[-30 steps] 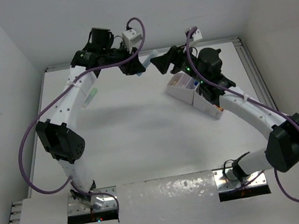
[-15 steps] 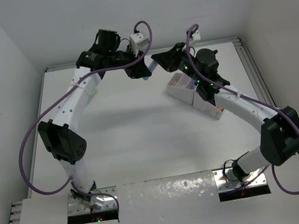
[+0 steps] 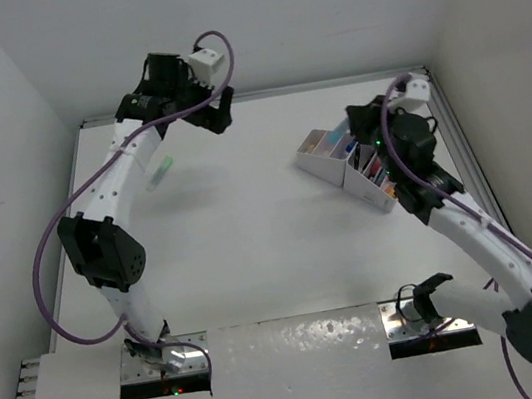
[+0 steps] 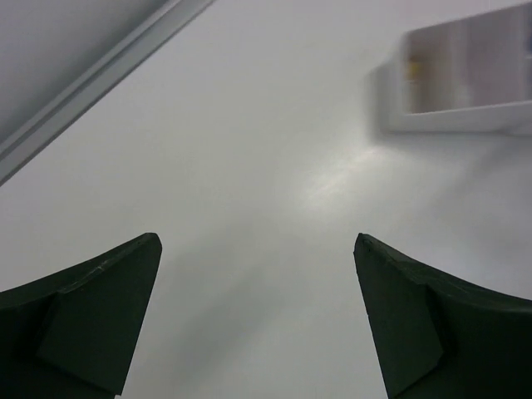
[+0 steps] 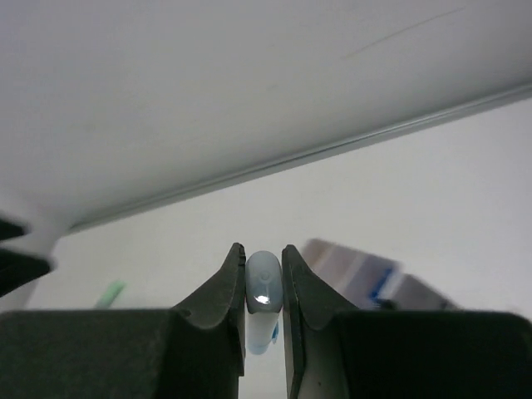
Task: Sort the stationery into containers
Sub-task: Place the pen in the storage box, then pick up the pen from the center of the board, then place the pen in the storage box.
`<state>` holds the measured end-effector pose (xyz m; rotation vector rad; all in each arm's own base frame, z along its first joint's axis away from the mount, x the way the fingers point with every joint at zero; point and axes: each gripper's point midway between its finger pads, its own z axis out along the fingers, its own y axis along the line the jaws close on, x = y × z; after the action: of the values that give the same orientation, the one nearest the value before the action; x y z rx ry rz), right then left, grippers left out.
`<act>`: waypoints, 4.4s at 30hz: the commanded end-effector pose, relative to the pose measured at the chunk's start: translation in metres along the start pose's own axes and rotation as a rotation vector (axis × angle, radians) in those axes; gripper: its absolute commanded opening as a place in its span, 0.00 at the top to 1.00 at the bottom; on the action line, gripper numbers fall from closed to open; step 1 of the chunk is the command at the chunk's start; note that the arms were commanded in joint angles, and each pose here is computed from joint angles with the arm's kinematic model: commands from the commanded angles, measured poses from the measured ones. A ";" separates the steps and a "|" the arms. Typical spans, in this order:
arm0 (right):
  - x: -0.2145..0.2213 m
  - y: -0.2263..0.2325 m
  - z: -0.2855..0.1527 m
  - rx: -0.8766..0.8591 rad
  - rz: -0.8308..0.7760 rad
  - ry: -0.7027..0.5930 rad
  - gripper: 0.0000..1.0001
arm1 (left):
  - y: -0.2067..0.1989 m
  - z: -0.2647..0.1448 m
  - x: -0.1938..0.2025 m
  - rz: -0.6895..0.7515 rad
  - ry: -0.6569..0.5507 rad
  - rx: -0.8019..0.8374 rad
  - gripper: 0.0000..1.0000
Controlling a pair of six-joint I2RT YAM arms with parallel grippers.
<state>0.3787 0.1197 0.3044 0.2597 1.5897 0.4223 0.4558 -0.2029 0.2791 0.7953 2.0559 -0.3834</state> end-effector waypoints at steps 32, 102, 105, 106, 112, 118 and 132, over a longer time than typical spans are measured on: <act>0.105 -0.214 -0.056 0.568 0.003 0.172 0.82 | 0.191 -0.040 0.210 -0.258 0.442 -0.553 0.07; 0.008 0.141 0.040 -0.340 0.204 0.056 0.38 | -0.081 -0.004 -0.026 0.141 -0.056 0.158 1.00; 0.016 0.138 0.041 -0.315 0.217 0.057 0.38 | -0.084 -0.004 -0.028 0.142 -0.058 0.166 1.00; 0.022 0.136 0.044 -0.302 0.225 0.063 0.38 | -0.088 -0.004 -0.027 0.149 -0.056 0.175 1.00; 0.032 0.128 0.059 -0.243 0.246 0.042 0.40 | -0.100 -0.001 -0.019 0.157 -0.043 0.217 1.00; 0.043 0.121 0.075 -0.188 0.240 0.043 0.43 | -0.105 -0.003 -0.021 0.156 -0.052 0.227 1.00; 0.016 0.032 0.038 -0.031 0.121 -0.009 1.00 | -0.056 -0.014 -0.020 0.072 -0.055 0.102 0.00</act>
<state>0.4208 0.2123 0.2638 0.2882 1.6750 0.6285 0.4069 -0.2694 0.2717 1.0021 2.0129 -0.4941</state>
